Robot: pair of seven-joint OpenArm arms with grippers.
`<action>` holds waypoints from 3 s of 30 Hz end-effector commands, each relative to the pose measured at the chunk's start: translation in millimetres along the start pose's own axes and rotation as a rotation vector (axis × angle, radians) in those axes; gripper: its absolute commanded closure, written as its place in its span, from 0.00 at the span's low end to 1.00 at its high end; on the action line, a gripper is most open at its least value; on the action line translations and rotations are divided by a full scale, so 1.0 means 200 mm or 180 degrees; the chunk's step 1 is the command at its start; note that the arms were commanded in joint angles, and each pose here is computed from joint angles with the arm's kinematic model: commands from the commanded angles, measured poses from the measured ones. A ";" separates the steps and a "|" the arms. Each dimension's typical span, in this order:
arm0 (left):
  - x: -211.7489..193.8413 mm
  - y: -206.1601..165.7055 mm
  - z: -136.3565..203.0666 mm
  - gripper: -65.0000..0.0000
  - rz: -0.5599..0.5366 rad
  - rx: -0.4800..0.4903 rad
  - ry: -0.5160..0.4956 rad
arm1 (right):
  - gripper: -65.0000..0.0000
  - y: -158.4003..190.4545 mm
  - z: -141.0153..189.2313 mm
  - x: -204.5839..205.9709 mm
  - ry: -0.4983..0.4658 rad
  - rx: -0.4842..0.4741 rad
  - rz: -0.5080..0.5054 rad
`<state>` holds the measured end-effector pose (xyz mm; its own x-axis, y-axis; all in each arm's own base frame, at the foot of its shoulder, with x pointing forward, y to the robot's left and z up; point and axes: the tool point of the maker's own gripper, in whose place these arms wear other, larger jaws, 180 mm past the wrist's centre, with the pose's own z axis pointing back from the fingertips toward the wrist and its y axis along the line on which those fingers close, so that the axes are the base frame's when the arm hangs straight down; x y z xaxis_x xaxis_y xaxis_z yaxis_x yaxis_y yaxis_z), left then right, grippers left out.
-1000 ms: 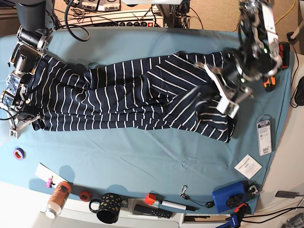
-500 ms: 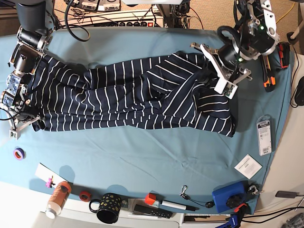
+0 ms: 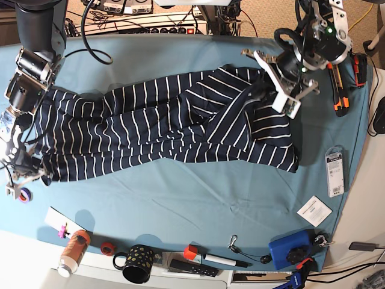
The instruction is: Layout the t-shirt on the table in an organized manner, then fold the t-shirt properly
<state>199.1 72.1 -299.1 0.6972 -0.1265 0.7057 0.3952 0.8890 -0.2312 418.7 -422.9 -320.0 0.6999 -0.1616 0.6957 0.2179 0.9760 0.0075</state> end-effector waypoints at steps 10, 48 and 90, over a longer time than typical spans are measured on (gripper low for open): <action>-0.10 -0.05 0.03 1.00 0.0100 -0.0102 0.0161 | 1.00 -0.05 0.12 0.11 -0.0017 0.0237 -0.0116; -0.08 -0.19 0.04 0.46 0.0143 -0.0434 -0.0098 | 0.56 -0.22 0.52 0.21 -0.0390 0.0753 -0.0348; -0.07 -0.19 0.04 0.46 0.0146 -0.0437 -0.0125 | 1.00 0.27 0.05 -0.57 0.0433 0.1359 -0.0904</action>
<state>166.9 46.0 -303.5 0.7172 -0.0826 0.6919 0.4308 0.8330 -0.3471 346.9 -351.0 -390.6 0.7071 -0.4501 0.5453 0.1407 0.8454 0.5153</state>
